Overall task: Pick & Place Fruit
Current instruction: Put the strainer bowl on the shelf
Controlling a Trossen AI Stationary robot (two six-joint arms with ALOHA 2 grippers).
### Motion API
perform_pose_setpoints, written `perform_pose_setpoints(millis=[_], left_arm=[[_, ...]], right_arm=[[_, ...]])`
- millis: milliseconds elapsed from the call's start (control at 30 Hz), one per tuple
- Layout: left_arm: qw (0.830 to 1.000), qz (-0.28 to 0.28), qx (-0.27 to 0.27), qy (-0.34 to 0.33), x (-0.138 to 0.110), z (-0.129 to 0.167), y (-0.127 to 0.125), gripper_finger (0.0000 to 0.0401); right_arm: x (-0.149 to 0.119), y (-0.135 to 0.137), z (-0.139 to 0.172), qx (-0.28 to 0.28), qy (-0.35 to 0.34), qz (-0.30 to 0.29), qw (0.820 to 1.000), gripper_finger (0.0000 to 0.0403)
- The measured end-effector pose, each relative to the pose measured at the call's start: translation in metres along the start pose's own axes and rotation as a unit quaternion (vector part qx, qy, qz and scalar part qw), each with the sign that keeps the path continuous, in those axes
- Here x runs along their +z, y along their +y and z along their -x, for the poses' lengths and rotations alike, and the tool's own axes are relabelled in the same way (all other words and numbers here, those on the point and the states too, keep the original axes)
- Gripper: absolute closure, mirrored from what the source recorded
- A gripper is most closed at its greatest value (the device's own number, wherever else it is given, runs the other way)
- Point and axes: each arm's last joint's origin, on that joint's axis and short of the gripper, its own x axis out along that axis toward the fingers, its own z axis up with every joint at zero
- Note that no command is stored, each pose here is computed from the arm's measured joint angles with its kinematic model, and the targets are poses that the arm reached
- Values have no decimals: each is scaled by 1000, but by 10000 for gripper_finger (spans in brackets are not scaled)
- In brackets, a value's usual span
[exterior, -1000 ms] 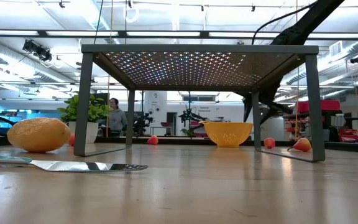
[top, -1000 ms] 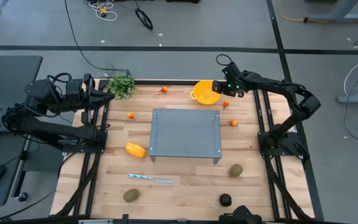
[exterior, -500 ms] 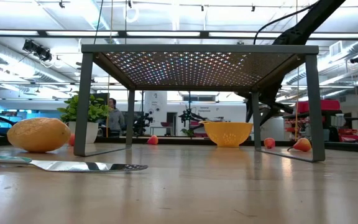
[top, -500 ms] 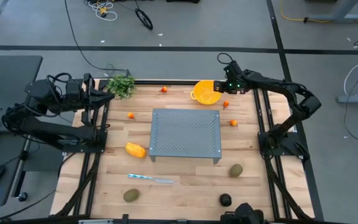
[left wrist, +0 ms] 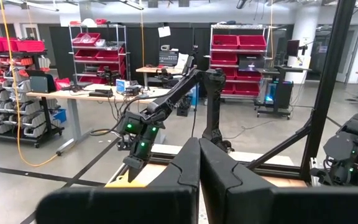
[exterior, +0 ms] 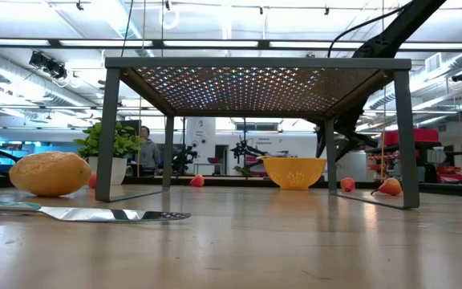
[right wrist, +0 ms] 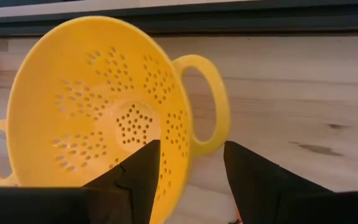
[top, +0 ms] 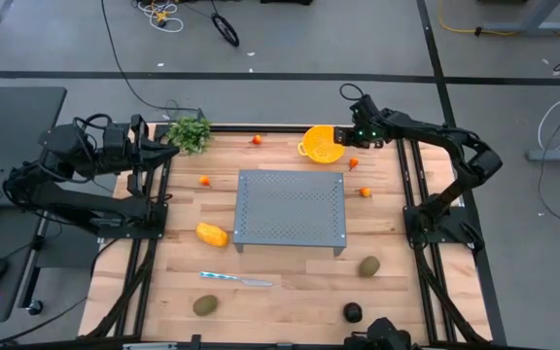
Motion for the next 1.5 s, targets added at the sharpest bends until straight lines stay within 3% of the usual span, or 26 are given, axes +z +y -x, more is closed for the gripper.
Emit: perform_pose_setpoints(millis=[467,967,1500], left_arm=[[1000,-4,2,0,0,0,0,397],[1000,-3,2,0,0,0,0,397],[1000,-3,2,0,0,0,0,397]], right_arm=[[-2,-1,-12,-6,16,-3,1000,220],[-2,-1,-12,-6,16,-3,1000,295],[-1,-1,-13,-6,16,-3,1000,307]])
